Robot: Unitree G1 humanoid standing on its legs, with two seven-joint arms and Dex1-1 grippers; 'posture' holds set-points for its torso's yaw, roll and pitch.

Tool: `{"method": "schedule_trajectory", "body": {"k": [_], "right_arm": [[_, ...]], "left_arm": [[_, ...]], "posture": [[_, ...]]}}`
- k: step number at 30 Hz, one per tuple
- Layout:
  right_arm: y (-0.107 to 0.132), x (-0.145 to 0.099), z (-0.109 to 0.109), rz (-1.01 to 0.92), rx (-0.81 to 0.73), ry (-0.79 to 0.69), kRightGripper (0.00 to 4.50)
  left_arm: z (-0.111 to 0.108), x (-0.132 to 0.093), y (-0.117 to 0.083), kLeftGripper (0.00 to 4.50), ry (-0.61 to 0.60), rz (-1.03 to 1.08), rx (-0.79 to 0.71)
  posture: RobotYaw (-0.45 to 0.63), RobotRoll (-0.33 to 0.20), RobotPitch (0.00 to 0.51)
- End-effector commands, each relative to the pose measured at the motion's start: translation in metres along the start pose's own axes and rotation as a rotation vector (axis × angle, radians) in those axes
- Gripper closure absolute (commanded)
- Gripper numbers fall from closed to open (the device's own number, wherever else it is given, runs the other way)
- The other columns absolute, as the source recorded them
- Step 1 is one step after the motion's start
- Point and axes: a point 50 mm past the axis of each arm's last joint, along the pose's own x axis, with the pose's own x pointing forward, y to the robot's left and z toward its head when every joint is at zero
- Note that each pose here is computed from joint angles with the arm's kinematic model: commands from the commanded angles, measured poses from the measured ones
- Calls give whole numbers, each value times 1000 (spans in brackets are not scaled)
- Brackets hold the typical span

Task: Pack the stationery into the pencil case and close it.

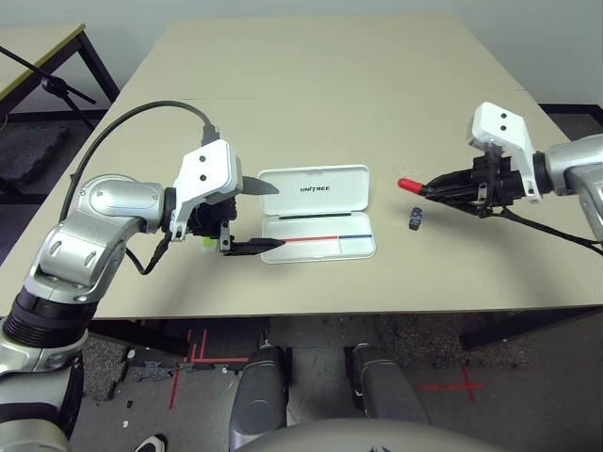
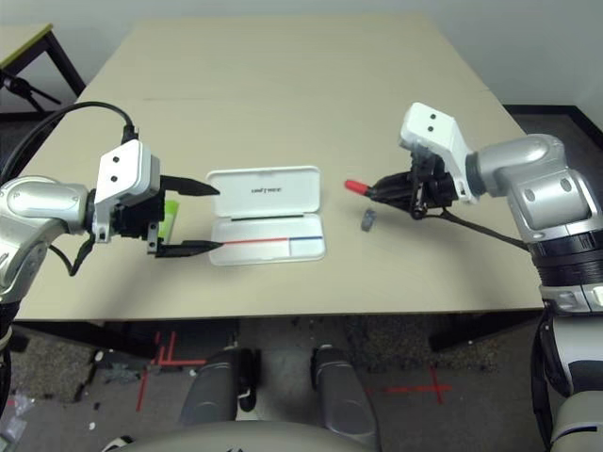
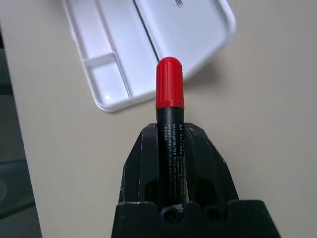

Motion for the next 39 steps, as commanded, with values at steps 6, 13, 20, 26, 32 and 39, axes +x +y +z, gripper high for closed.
{"method": "schedule_trajectory", "body": {"k": [6, 13, 20, 26, 32, 39], "right_arm": [[6, 47, 33, 98, -142, -68, 4025], [15, 78, 50, 154, -182, -120, 4025], [19, 99, 50, 151, -253, -67, 4025], [19, 113, 46, 150, -278, -35, 4025], [22, 126, 42, 146, -343, -13, 4025], [22, 128, 44, 154, -362, -32, 2628]], "left_arm": [[-7, -1, -3, 0, 49, -15, -10], [-6, -1, -4, 0, 54, -9, -6], [-6, 0, -4, 0, 55, -3, -6], [-7, 0, -5, 0, 56, -1, -11], [-7, 0, -6, 0, 56, 5, -14], [-9, -1, -8, 0, 65, 13, -27]], "posture": [[6, 0, 100], [23, 0, 96], [30, 0, 96], [35, 0, 98], [43, 0, 99], [44, 0, 98]]}}
